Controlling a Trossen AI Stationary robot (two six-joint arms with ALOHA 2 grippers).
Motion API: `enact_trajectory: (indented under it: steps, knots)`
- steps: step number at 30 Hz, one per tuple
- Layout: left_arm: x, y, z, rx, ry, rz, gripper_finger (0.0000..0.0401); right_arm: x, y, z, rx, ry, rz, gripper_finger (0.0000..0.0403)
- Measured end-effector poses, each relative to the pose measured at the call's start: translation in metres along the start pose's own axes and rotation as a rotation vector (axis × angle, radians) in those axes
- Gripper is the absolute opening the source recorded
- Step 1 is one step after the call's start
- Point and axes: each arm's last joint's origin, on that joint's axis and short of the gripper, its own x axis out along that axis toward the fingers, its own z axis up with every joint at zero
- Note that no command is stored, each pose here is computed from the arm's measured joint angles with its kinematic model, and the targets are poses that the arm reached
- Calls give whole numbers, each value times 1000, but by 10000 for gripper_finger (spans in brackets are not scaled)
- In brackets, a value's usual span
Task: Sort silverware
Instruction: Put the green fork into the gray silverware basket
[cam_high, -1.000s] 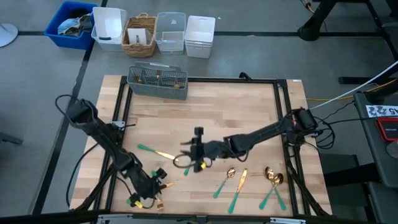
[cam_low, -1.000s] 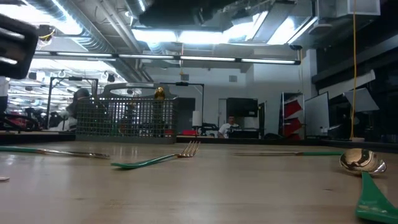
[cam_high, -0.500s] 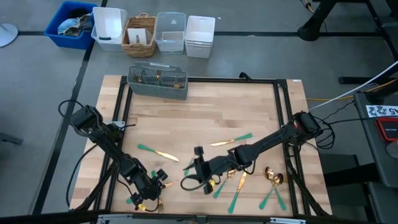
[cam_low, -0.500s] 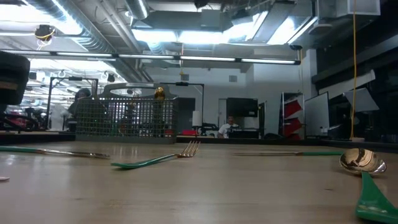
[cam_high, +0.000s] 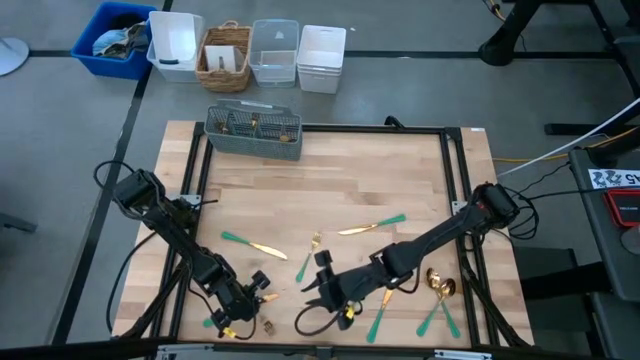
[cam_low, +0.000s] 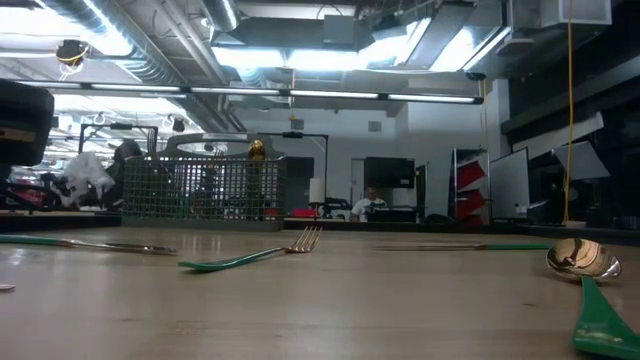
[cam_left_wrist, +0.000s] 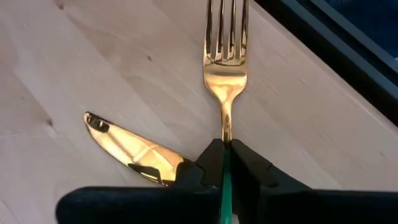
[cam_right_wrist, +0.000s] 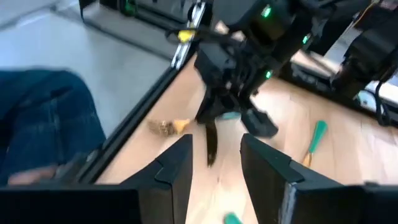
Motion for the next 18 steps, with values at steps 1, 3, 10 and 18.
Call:
enact_trajectory:
  steps: [1, 3, 10, 18]
  knots:
    - [0, 0, 0, -7, -2, 9, 13, -2, -1, 3, -6, 28, 3, 136]
    - [0, 1, 0, -20, -6, 26, 13, -7, -2, 10, -13, 88, 9, 136]
    - [0, 4, 3, -99, -38, 134, 7, -29, -11, 28, -15, 299, -48, 136]
    - [-2, 9, 12, -166, -151, 283, 7, -50, -20, 35, -81, 472, -165, 136]
